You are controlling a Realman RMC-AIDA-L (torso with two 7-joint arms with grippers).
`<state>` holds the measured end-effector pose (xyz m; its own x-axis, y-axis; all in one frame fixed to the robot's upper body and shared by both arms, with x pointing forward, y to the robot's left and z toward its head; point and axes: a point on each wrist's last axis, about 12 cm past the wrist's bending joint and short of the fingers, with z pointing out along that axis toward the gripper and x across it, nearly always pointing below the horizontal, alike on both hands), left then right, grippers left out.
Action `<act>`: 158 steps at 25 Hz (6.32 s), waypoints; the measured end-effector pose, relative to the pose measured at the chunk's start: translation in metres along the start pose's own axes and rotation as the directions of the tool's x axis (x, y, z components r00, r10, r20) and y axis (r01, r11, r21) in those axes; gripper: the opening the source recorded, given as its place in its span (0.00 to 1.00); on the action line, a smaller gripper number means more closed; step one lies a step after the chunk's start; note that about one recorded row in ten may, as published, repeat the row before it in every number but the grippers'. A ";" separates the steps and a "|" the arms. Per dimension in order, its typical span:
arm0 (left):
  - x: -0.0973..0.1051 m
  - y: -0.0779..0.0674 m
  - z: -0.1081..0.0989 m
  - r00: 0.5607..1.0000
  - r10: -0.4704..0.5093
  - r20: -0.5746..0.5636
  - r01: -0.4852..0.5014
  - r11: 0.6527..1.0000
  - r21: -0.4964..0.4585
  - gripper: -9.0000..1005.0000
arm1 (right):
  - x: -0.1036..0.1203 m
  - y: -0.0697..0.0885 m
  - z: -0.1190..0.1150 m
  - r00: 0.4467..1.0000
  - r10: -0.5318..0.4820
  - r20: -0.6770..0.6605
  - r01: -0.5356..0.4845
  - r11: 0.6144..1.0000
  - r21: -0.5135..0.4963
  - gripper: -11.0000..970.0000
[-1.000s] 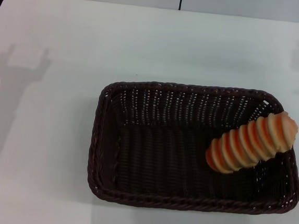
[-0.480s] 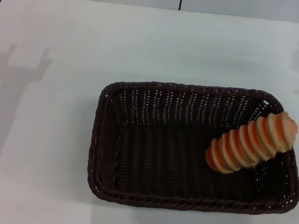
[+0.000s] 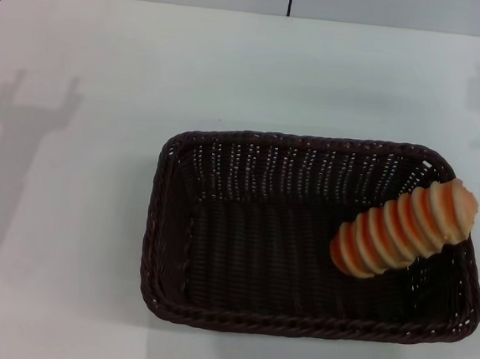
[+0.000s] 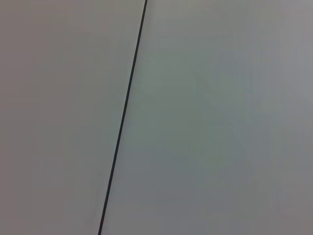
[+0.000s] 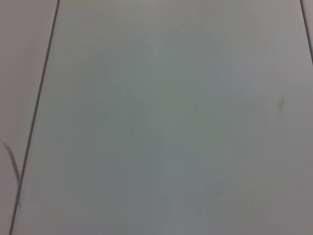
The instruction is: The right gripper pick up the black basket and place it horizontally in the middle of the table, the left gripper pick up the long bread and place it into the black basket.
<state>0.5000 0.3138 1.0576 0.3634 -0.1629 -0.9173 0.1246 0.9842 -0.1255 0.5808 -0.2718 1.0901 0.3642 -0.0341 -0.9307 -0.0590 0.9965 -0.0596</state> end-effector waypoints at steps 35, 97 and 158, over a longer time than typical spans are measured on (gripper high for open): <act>-0.005 0.003 -0.009 0.999 0.010 0.032 -0.010 1.000 -0.006 0.86 | 0.003 0.002 -0.002 1.000 0.025 -0.018 -0.025 1.000 -0.007 0.33; -0.011 0.000 0.000 0.995 -0.003 0.097 0.004 1.000 -0.003 0.86 | 0.002 0.005 0.008 1.000 -0.003 -0.022 0.002 0.999 -0.036 0.33; -0.012 -0.003 0.008 0.994 -0.010 0.113 0.009 1.000 0.011 0.86 | 0.002 0.005 0.010 1.000 -0.008 -0.024 0.007 0.999 -0.040 0.34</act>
<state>0.5022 0.3120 1.0719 0.4638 -0.1794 -0.8676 0.1379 0.9820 -0.1294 0.5904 -0.2662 1.0911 0.3421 -0.0442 -0.9386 -0.0935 0.9923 -0.0808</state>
